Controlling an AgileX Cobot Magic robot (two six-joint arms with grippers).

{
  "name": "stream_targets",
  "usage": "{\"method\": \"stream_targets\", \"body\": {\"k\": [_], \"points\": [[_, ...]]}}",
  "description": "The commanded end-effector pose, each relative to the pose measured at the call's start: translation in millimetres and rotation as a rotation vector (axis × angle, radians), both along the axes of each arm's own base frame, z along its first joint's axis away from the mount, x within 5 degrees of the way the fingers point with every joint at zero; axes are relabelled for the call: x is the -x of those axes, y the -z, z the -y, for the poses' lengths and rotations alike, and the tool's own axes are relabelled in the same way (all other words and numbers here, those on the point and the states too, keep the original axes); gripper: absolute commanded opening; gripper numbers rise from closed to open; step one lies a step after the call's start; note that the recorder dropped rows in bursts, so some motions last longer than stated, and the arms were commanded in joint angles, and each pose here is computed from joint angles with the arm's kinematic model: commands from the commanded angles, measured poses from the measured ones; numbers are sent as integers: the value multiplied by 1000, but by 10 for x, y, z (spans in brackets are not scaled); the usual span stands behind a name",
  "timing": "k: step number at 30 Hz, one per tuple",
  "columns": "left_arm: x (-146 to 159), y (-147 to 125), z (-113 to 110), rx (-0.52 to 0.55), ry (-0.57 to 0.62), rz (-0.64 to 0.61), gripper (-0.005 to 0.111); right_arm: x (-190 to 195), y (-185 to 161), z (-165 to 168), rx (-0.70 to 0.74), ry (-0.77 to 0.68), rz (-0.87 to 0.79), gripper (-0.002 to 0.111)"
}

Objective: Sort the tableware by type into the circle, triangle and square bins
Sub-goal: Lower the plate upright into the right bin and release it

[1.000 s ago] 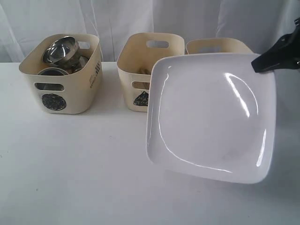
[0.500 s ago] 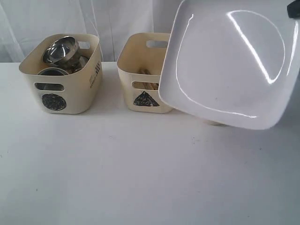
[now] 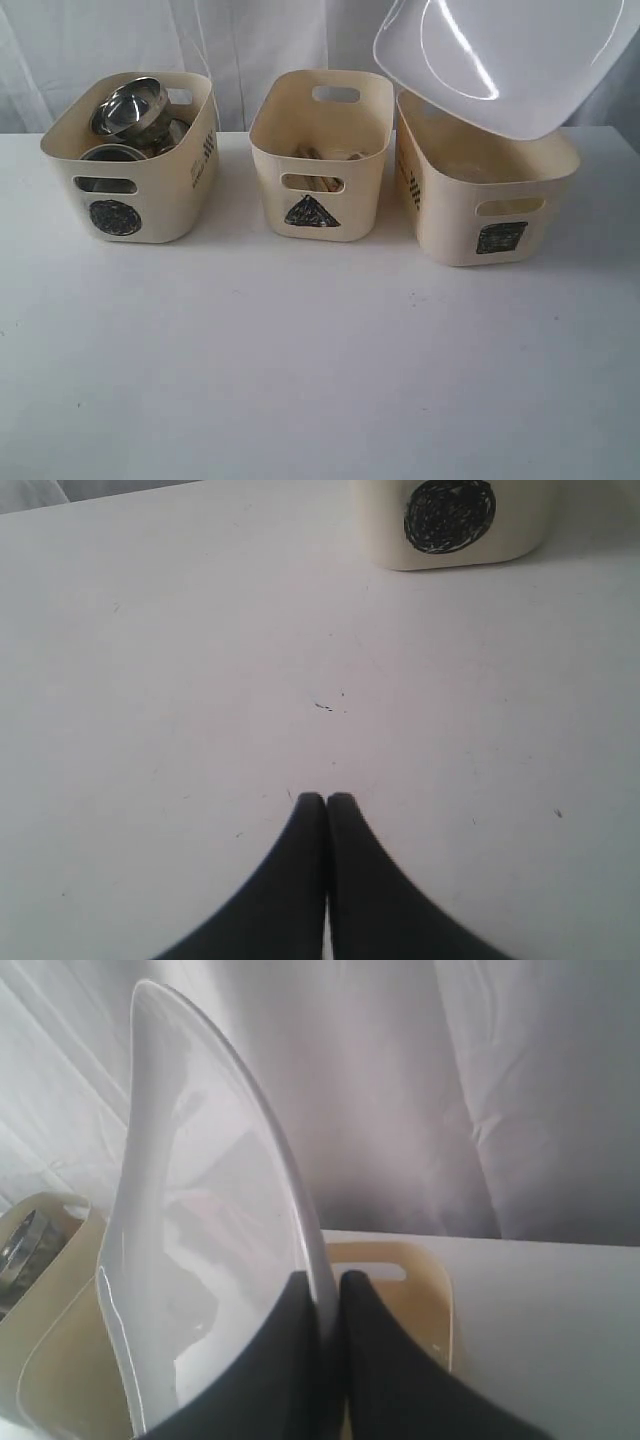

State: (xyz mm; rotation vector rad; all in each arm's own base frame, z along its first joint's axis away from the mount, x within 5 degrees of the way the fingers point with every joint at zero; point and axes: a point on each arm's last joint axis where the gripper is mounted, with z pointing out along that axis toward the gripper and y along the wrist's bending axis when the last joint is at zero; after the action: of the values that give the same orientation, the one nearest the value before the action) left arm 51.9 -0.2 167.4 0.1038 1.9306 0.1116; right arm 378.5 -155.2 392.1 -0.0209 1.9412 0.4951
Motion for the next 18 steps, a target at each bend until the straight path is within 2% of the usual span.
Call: {"method": "stream_targets", "body": {"k": [1,12,18], "points": [[1,8,7,14,4,3,0,-129,0,149,-44,78,64,0],[1,8,7,14,4,3,0,-212,296,289,158,88,-50,0],[1,8,7,14,4,3,0,-261,366,305,186,84,-49,0]]}}
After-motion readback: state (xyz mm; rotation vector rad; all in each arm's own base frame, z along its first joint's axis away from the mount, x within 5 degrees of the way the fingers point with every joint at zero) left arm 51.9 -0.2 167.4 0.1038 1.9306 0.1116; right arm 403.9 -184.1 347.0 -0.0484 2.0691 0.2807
